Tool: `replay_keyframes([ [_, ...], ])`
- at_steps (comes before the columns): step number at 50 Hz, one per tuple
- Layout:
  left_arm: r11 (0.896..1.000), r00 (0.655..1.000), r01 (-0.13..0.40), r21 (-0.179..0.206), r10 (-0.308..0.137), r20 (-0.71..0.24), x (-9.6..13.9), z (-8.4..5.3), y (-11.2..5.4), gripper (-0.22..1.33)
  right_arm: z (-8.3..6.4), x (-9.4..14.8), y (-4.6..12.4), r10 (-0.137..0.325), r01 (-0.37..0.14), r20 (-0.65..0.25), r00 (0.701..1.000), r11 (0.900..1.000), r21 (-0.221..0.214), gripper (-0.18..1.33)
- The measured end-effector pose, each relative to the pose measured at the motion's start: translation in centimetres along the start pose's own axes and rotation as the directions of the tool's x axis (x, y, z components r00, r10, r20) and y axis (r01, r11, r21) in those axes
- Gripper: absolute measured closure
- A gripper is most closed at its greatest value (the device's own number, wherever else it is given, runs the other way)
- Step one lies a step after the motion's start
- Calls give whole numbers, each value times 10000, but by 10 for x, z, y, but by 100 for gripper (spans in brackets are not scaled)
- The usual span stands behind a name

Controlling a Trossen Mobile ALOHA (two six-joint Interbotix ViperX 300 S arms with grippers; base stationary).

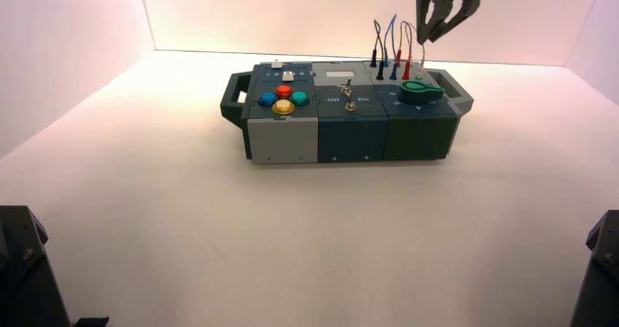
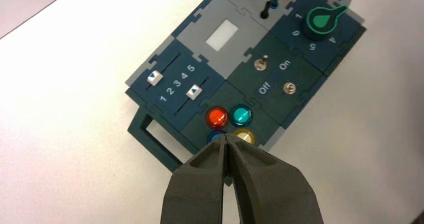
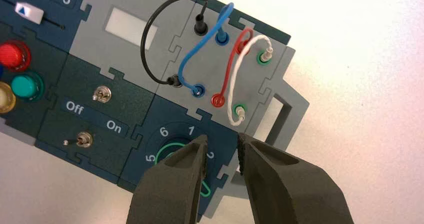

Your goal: Insert the white wire.

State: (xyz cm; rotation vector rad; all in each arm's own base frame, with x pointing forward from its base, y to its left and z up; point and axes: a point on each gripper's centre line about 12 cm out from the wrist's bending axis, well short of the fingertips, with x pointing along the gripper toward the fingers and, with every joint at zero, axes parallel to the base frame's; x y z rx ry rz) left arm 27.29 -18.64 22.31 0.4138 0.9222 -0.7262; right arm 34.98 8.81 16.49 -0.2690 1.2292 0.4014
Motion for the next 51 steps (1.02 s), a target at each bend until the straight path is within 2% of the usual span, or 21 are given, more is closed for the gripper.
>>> replay_keyframes([
  [4,9999,10000,-85,-126,85,-22,2,-2,5,128,-6,-3,-1,-76,71,146,9999,9994,336,44],
  [13,9980,9995,-259,-578,249,-182,7,-6,17,128,-11,-10,-6,-271,227,553,9981,9966,788,44],
  [23,9968,9992,-329,-730,313,-233,9,-8,22,128,-11,-20,-11,-502,391,937,9943,9924,1164,45],
  [31,9968,9992,-326,-732,309,-247,9,-9,22,128,-14,-22,-16,-706,570,1073,9917,9906,1247,45],
  [51,9967,9992,-335,-745,317,-248,9,-8,22,128,-17,-23,-16,-747,608,1094,9912,9902,1255,45],
])
